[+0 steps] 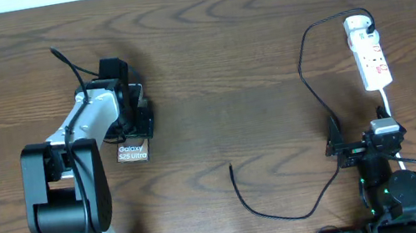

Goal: Plug charger to phone and switch on socket
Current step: 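Lower the left gripper and close it on the phone's sides, then lift the phone with the left gripper and turn it upright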

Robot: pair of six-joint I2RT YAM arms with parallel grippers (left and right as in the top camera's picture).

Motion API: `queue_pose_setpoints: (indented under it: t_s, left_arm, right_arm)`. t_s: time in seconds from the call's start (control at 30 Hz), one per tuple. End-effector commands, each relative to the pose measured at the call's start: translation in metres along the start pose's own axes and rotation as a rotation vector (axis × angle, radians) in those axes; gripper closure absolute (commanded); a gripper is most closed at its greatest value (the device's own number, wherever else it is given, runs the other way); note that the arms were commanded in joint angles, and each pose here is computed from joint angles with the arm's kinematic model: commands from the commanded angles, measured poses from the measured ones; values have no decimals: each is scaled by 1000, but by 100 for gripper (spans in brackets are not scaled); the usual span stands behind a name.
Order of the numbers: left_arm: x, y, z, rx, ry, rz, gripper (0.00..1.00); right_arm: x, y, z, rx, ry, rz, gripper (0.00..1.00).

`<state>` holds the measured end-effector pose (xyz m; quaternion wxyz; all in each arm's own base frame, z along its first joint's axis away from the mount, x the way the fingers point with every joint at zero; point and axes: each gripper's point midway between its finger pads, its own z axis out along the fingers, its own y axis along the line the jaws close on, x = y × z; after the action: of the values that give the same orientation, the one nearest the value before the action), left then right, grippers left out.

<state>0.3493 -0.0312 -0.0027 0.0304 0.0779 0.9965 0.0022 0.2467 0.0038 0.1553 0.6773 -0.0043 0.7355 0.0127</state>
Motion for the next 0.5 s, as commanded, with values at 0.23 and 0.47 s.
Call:
queue_pose_setpoints:
  t_s: [0.23, 0.47]
  left_arm:
    - [-2, 4, -8, -13, 2, -10, 93]
    - [-4, 5, -26, -16, -36, -11, 93]
  right_arm:
    - [1, 2, 0, -8, 1, -12, 1]
    - [1, 2, 0, -8, 1, -12, 1]
